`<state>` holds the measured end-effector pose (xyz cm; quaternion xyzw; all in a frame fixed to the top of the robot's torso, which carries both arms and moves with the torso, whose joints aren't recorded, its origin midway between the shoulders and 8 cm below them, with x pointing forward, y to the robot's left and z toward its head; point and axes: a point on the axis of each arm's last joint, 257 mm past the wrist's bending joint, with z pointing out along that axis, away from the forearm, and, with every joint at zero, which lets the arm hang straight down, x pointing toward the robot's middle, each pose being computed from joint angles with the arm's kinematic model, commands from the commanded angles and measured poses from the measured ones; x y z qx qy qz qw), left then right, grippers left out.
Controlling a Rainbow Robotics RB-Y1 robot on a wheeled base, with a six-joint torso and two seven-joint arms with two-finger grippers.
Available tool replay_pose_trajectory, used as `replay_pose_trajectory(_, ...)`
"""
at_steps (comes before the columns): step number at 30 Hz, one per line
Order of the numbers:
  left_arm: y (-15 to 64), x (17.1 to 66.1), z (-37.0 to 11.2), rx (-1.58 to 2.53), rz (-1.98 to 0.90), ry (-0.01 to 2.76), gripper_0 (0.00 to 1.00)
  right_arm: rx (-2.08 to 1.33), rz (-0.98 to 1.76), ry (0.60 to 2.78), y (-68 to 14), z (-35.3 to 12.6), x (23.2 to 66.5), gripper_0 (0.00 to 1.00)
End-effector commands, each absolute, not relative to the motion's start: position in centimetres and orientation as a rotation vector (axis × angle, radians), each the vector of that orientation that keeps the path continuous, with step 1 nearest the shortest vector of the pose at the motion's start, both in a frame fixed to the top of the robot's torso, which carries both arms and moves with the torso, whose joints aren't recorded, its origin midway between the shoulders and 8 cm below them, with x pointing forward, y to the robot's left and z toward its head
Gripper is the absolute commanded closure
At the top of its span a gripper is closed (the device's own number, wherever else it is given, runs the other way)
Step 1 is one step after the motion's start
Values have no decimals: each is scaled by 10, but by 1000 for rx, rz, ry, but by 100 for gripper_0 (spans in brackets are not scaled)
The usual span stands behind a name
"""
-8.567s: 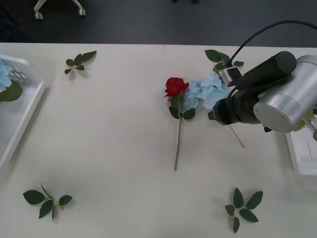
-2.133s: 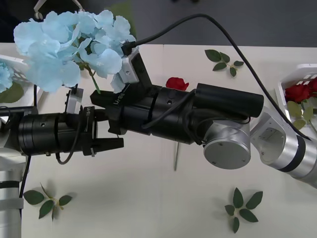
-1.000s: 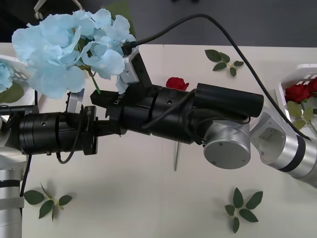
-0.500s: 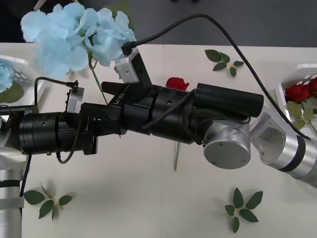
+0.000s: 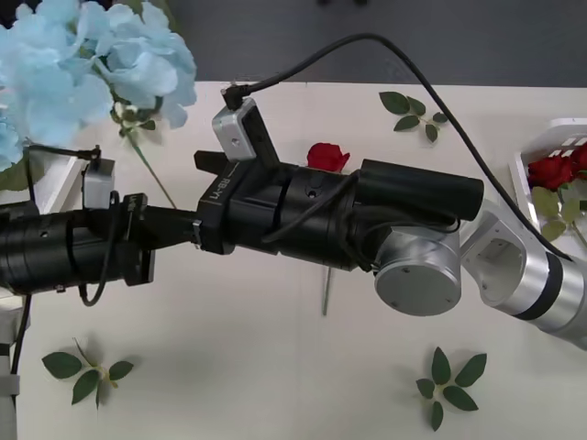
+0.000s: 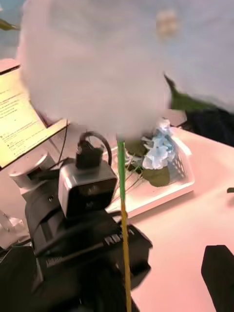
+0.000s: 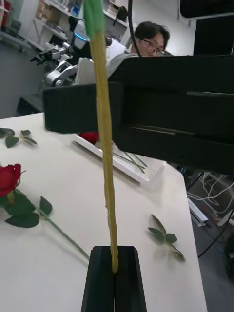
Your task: Put the red flowers into the right box and the blue flowers into the left box
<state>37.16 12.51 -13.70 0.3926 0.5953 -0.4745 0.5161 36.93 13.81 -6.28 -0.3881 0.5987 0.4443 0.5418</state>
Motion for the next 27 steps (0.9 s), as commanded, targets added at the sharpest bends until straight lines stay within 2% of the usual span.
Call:
replay_pose_trajectory(1,171,371,-140,876,-1043,1460,100,-902,1090,1353,142,-44,359,0)
replay_pose_trajectory(12,270,366,-143,680,-874,1570,100,-861,995,1388,101,-39,398,0)
replay_pose_trajectory(20,328,363,-135,455,-789,1689,100,-918,838,1632,54,-72,433,0)
replay_pose_trajectory(27,384,371,-136,170,-631,1798,100,-893,757,1952,14,-108,444,0)
